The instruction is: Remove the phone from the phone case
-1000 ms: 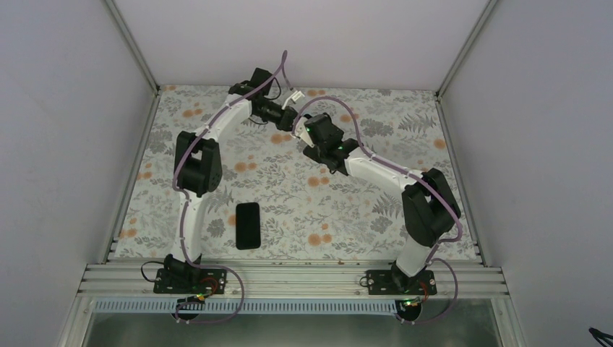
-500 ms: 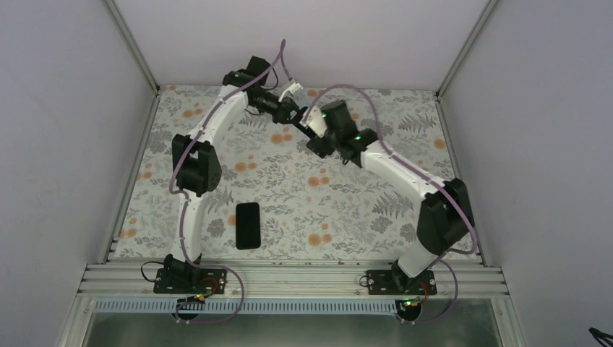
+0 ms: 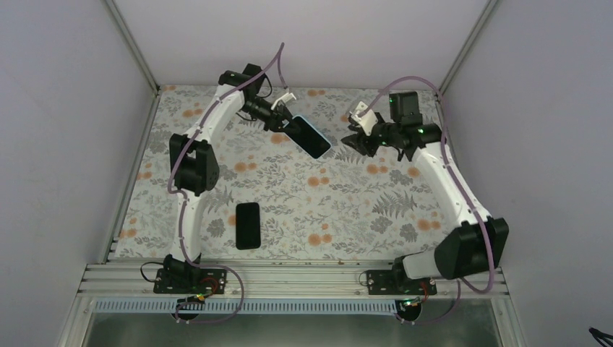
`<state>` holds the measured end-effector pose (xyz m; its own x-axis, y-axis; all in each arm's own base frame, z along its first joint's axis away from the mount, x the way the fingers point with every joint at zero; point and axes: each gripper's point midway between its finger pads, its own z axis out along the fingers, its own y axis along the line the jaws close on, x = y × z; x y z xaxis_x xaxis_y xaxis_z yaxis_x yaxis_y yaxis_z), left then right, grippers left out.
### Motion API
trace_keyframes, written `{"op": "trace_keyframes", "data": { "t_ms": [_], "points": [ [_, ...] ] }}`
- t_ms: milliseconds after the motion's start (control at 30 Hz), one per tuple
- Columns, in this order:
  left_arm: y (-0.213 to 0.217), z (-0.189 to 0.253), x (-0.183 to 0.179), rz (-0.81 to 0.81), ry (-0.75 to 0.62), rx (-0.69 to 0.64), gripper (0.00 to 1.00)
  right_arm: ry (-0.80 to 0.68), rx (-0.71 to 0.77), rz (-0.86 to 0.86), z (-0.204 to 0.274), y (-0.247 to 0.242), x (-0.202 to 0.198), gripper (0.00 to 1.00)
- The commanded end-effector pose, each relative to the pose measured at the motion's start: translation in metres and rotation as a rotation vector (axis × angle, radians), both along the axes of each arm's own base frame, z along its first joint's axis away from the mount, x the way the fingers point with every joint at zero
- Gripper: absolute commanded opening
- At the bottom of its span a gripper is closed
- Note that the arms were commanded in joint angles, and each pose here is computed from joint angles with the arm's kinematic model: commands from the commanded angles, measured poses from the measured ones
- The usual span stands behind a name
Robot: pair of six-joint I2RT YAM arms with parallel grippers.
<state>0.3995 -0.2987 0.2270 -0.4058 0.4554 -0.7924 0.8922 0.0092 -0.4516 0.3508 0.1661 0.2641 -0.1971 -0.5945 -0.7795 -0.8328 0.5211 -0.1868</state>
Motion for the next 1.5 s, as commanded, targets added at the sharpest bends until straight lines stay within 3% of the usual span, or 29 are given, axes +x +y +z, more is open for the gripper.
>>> {"op": "trace_keyframes", "data": {
  "t_ms": [0,333,667,900,1033,1167,1467],
  "points": [
    [-0.001,0.053,-0.025,-0.064,-0.105,-0.128,0.02,0.192,0.167,0.25,-0.008,0.039,-0.025,0.45],
    [0.0,0.061,-0.035,-0.079,-0.127,-0.147,0.02,0.334,0.267,0.382,-0.017,0.046,-0.024,0.32],
    [-0.001,0.061,-0.035,-0.084,-0.124,-0.156,0.02,0.423,0.301,0.409,-0.03,0.043,-0.02,0.22],
    [-0.002,0.063,-0.038,-0.092,-0.12,-0.166,0.02,0.422,0.307,0.396,-0.033,0.043,-0.018,0.24],
    [-0.003,0.062,-0.044,-0.1,-0.128,-0.158,0.02,0.41,0.305,0.375,-0.033,0.041,-0.011,0.41],
    [-0.001,0.059,-0.045,-0.1,-0.132,-0.146,0.02,0.376,0.325,0.37,-0.021,0.036,-0.01,0.49],
    [-0.002,0.066,-0.046,-0.104,-0.14,-0.163,0.02,0.436,0.302,0.381,-0.044,0.033,-0.013,0.46]
  ]
}}
